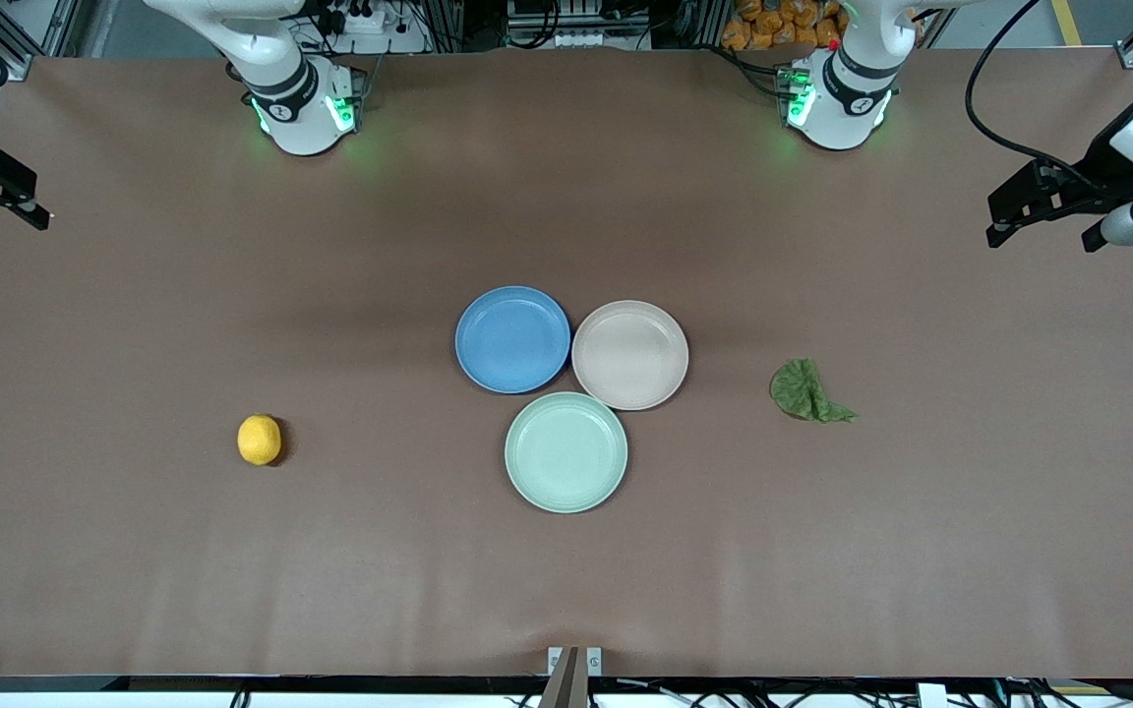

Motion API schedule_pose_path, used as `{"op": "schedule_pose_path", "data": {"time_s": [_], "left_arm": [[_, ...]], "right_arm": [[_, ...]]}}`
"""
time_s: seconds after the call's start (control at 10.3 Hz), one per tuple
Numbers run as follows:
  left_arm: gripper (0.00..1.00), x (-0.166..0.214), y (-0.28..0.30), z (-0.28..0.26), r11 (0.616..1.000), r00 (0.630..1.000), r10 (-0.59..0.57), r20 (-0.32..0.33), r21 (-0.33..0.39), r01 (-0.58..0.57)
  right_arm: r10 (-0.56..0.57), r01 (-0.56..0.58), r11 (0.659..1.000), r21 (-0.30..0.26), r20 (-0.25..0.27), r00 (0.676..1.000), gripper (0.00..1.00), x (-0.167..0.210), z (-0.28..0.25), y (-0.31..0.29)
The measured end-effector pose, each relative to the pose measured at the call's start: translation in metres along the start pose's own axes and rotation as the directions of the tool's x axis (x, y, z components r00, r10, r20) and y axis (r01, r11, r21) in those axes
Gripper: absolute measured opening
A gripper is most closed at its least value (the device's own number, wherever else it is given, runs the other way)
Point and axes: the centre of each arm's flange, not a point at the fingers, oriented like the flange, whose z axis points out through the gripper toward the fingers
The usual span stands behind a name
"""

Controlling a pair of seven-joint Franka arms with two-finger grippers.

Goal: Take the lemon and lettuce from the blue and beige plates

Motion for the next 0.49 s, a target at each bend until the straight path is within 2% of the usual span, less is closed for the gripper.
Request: {"op": "schedule_pose_path", "data": {"time_s": [0.49], "left_arm": [[1.0,-0.0026,0.0034,-0.0048,1.0,1.0,0.006,0.01,0.0,-0.006]], "right_arm": [[0.0,0.0,1.0,0.001,0.005,1.0,1.0,0.0006,0.0017,0.0001]]}}
